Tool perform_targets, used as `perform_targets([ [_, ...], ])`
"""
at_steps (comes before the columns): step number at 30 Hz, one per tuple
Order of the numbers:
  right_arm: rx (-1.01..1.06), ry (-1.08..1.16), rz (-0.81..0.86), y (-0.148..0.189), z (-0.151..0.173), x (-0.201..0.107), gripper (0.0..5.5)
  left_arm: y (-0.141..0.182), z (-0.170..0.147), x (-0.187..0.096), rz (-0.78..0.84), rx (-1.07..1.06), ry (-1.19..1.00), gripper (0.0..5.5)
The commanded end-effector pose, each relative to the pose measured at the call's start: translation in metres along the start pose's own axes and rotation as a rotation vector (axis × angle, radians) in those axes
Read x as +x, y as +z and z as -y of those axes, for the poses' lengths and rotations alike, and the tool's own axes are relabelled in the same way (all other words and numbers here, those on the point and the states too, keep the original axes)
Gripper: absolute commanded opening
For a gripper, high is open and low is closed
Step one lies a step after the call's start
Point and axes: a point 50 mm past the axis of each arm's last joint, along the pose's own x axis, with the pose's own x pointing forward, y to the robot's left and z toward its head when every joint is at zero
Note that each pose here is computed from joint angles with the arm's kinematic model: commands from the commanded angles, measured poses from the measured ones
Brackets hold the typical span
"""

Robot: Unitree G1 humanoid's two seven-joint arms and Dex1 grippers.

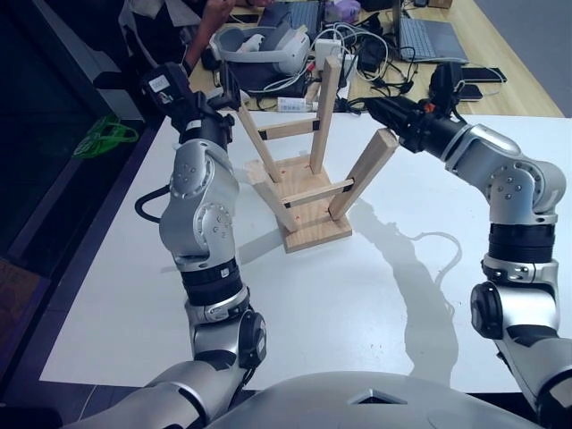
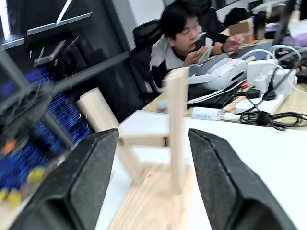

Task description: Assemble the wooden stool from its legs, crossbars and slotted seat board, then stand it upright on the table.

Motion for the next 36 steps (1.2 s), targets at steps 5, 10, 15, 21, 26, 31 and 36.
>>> perform_targets([
  [5, 0.036, 0.321, 0.16, 0.046, -0.055, 0.002, 2.68, 0.002, 0.004, 0.005, -0.009, 0.012, -0.018, 4.05],
  [10, 0.001, 0.186, -0.273, -0.039, -0.025, -0.003, 2.68, -0.001, 0.006, 0.003, -0.018, 0.011, -0.025, 4.05],
  [15, -0.002, 0.174, -0.28, -0.052, -0.021, -0.005, 2.68, -0.003, 0.011, 0.001, -0.028, 0.005, -0.041, 4.05],
  [21, 0.075, 0.192, 0.119, 0.011, -0.032, 0.007, 2.68, -0.004, 0.004, 0.003, -0.039, 0.012, -0.027, 4.05],
  [26, 0.303, -0.042, 0.473, 0.062, 0.001, -0.006, 2.68, 0.0, -0.026, -0.001, -0.057, 0.046, 0.066, 4.05],
  [31, 0.267, -0.354, 0.319, 0.02, 0.03, -0.028, 2.68, -0.011, -0.051, -0.03, -0.19, 0.147, 0.213, 4.05],
  [36, 0.208, -0.521, 0.03, -0.054, 0.016, -0.038, 2.68, -0.038, -0.042, -0.073, -0.492, 0.245, 0.173, 4.05],
])
